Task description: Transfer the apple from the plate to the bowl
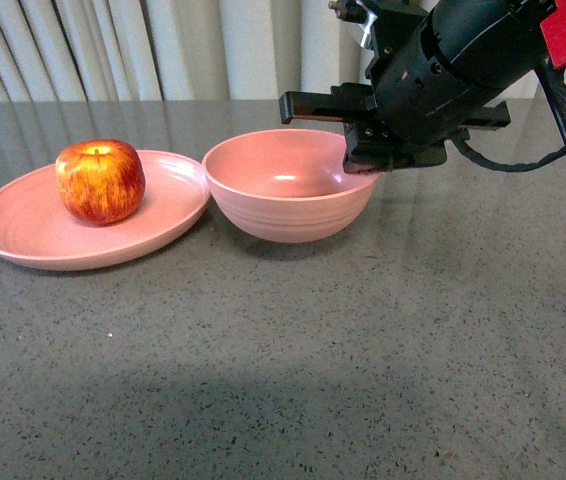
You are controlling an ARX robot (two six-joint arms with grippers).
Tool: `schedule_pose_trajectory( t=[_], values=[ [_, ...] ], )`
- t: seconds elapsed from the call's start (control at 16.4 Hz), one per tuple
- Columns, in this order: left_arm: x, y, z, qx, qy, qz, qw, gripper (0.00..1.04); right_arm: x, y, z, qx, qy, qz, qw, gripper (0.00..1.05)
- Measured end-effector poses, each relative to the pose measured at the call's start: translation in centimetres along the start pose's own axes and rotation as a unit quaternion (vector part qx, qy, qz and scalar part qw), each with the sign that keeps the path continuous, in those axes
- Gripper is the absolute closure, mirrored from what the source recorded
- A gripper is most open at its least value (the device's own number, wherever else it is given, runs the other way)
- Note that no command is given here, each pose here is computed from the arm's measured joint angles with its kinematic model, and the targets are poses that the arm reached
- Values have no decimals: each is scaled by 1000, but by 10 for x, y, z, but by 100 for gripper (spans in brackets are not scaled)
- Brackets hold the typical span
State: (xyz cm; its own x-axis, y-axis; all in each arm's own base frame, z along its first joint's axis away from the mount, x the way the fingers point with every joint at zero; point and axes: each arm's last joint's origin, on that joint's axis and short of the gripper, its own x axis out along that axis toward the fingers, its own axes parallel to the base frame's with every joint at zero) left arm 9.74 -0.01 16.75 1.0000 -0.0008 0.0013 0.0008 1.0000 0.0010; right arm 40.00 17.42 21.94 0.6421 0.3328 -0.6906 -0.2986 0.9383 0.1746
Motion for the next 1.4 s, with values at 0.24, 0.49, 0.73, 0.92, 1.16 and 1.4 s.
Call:
schedule_pose_trajectory(
  t=[0.24, 0.49, 0.73, 0.92, 1.16, 1.4],
  values=[
    [0, 0, 0, 0, 0, 0, 1000, 7, 7, 3, -3, 7, 5, 2, 1000, 102],
    [0, 0, 0, 0, 0, 0, 1000, 7, 10, 4, -5, 8, 8, 0, 1000, 102],
    [0, 0, 0, 0, 0, 0, 1000, 7, 10, 3, -6, 8, 11, -2, 1000, 102],
    [0, 0, 0, 0, 0, 0, 1000, 7, 11, 2, -8, 9, 14, -5, 1000, 96],
    [0, 0, 0, 0, 0, 0, 1000, 7, 11, -1, -7, 13, 13, -7, 1000, 58],
    [0, 0, 0, 0, 0, 0, 1000, 7, -4, -7, -1, 30, -15, -5, 999, 16]
  ],
)
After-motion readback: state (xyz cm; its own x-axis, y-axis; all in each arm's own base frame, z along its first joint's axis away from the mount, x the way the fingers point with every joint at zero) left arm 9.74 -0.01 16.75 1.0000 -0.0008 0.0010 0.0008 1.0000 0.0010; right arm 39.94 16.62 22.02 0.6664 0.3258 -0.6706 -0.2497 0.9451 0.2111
